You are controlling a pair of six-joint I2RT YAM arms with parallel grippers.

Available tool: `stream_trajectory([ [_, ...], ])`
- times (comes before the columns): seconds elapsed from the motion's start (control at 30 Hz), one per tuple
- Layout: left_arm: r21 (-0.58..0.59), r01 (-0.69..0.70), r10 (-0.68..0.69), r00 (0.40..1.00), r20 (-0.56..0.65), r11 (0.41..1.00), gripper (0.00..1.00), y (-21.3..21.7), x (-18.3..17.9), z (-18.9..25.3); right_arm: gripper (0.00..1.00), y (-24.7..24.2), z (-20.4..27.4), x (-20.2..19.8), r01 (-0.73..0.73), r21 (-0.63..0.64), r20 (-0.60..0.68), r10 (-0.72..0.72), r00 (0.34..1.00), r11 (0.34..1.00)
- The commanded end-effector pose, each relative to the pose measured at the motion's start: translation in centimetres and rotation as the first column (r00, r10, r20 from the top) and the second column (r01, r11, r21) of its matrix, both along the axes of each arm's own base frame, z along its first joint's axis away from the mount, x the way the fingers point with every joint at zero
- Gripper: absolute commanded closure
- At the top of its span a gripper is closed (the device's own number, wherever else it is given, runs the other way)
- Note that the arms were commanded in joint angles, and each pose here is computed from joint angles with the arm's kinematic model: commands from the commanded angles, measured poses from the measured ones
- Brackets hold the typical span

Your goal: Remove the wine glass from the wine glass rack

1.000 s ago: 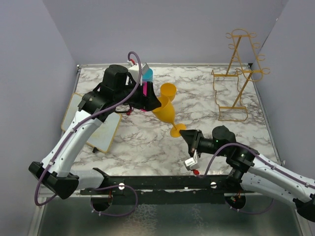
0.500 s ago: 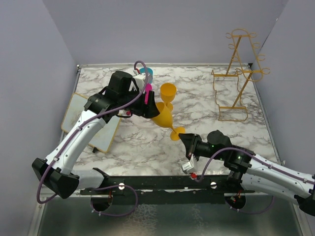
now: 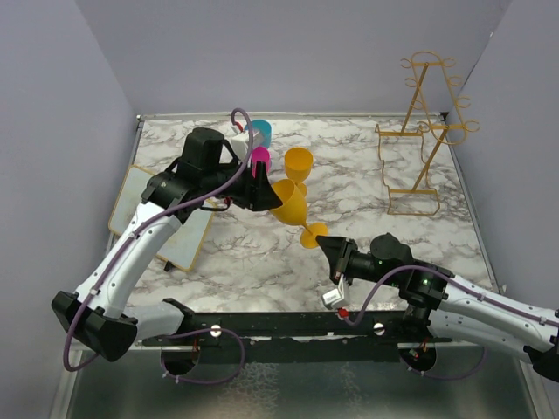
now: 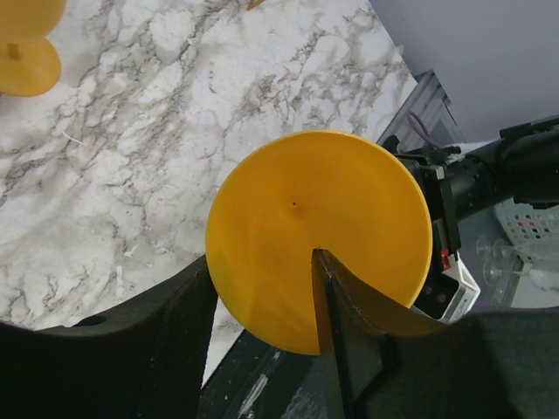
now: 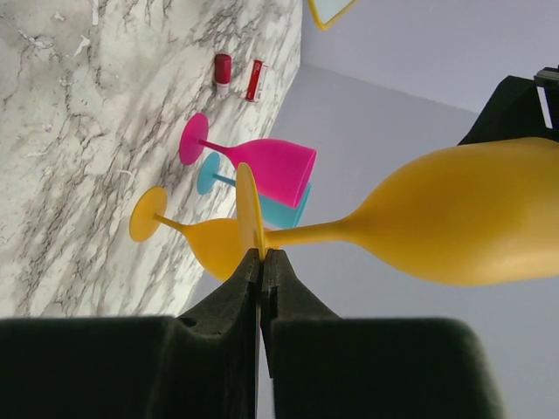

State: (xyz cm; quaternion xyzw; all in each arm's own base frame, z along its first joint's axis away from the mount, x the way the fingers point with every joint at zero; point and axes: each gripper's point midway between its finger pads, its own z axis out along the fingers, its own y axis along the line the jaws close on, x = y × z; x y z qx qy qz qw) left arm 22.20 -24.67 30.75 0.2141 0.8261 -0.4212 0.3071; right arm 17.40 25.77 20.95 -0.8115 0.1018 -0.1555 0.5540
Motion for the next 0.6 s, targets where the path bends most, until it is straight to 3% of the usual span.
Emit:
stream_trajectory([
  [0.0,-0.059,0.077,-0.079,0.996,-0.043,0.995,0.54,-1.0,-1.1,-0.1,0.99,0.0,0.9,0.3,0.022,0.028,0.049,-0.023,0.999,0.999],
  [0.13,-0.051,0.067,-0.069,0.996,-0.048,0.996,0.64,-0.9,-0.9,-0.4,0.99,0.0,0.7,0.3,0.021,0.02,0.047,-0.022,0.999,1.0],
  [0.3,-0.03,0.029,-0.029,0.999,-0.022,0.999,0.85,-0.5,-0.2,-0.1,0.99,0.1,0.3,0.4,0.03,0.001,0.036,-0.03,0.999,1.0],
  [0.4,-0.011,0.004,-0.004,1.0,-0.004,1.0,1.0,-0.2,0.2,-0.2,0.86,0.3,0.1,0.3,0.022,0.003,0.024,-0.022,0.999,1.0],
  [0.57,0.065,-0.063,0.061,0.998,0.026,0.996,1.0,1.1,1.2,-1.1,0.61,0.5,0.1,-0.1,0.015,0.023,-0.034,-0.015,0.999,1.0],
])
